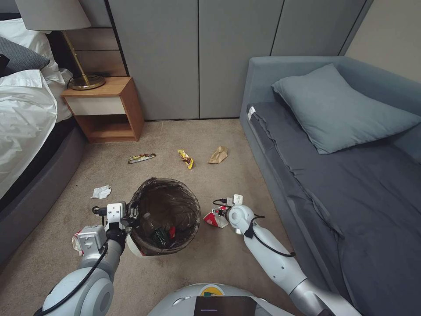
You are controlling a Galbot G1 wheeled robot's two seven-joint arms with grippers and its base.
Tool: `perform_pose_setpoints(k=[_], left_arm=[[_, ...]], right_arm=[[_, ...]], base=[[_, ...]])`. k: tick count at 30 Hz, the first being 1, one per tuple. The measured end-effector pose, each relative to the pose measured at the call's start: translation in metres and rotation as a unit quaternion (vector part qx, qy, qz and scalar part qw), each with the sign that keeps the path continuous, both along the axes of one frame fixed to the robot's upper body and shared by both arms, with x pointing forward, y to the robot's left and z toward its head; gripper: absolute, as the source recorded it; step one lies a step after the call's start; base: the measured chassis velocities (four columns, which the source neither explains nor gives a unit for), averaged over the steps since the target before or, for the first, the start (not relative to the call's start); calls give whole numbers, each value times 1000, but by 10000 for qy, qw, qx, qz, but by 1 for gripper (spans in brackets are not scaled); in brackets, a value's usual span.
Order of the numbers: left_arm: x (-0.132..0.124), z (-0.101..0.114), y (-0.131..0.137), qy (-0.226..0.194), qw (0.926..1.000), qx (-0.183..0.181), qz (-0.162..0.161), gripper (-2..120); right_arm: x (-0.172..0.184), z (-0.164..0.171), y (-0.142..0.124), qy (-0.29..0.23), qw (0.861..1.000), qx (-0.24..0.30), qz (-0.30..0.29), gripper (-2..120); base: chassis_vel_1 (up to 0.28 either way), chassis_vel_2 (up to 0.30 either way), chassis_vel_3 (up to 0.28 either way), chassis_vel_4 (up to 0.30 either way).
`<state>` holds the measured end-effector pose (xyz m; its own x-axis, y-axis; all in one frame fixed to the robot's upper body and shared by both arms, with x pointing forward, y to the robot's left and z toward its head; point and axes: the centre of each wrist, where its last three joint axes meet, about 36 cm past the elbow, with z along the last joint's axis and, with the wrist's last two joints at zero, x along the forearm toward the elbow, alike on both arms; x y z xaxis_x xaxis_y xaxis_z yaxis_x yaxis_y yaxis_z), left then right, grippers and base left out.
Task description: Pick up the trash bin, then pick up the garbage from the floor and place it into the trash bin.
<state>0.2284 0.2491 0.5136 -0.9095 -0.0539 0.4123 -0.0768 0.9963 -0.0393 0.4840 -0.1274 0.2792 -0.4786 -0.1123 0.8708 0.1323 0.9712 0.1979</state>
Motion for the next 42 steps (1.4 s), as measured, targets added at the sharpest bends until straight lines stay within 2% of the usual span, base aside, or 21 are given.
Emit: perform_pose_setpoints(k=[17,42], left_arm=[[3,2,0,-82,10000,-15,3,7],[5,3,-1,-156,9999,-41,5,7]], right_arm=[[-3,-12,6,99,9996,7,-251,100],[-7,-27,14,202,9994,-10,-289,98]], base=[[0,0,0,0],[0,0,0,0]])
